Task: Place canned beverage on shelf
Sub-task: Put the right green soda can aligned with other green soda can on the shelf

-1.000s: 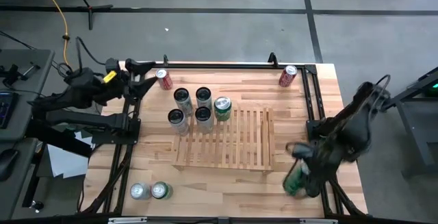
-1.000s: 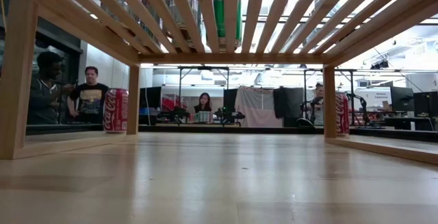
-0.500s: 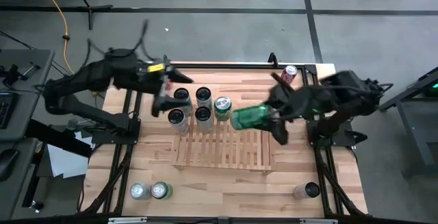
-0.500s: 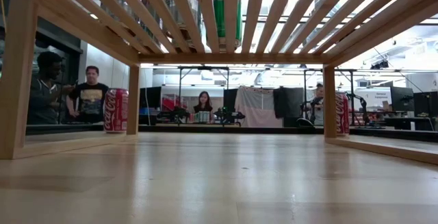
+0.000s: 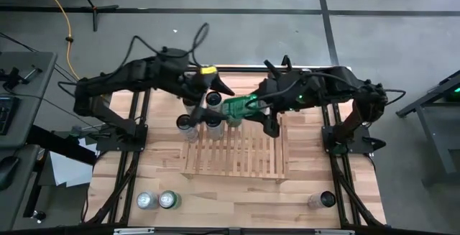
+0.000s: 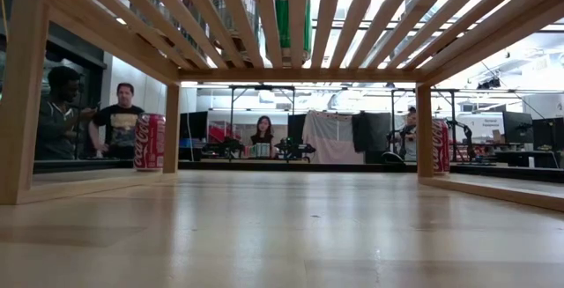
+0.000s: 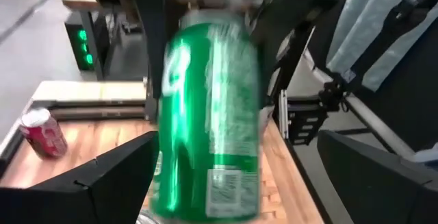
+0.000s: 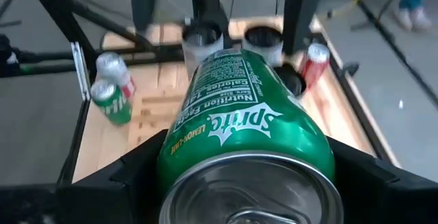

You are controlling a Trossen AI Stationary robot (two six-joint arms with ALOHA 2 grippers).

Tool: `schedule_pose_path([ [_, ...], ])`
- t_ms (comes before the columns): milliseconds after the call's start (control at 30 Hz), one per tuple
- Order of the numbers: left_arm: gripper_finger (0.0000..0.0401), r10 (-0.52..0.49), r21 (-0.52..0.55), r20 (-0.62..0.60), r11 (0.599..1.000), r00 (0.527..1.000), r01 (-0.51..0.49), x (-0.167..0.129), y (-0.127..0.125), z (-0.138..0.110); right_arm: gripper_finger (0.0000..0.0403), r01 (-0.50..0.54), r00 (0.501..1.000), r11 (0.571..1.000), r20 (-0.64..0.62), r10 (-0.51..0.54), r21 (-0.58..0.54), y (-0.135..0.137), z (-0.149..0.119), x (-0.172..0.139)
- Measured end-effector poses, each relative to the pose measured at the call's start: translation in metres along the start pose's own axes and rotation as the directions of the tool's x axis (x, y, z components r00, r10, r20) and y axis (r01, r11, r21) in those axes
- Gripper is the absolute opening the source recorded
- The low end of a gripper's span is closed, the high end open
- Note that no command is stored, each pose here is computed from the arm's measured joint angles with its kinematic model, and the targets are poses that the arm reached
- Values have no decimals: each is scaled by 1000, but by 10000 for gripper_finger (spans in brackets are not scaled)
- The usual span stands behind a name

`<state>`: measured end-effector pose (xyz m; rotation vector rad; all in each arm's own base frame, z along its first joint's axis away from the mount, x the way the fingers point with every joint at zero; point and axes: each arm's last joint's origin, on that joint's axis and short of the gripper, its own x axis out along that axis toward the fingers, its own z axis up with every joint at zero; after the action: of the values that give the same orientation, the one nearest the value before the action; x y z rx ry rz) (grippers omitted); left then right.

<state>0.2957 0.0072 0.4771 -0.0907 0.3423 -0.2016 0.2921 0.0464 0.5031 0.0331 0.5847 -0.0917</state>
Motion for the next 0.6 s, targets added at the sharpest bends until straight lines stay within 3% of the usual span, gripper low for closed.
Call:
schedule_pose_path([
  [233, 388, 8, -18, -65, 1000, 998, -10, 29, 8, -9, 285, -16, 998, 999, 59, 19, -40, 0, 6, 0],
  [400, 382, 10, 8, -63, 1000, 998, -10, 31, 9, -9, 285, -3, 997, 999, 71, 5, -36, -1, 7, -1],
  [500, 346, 26, 13, -48, 1000, 999, -25, 28, 8, -7, 285, -2, 998, 999, 66, 5, -37, -1, 7, -1],
  [600, 283, 56, 22, -42, 998, 998, -55, 22, 7, -5, 285, -2, 997, 999, 75, 6, -48, -1, 8, -1],
])
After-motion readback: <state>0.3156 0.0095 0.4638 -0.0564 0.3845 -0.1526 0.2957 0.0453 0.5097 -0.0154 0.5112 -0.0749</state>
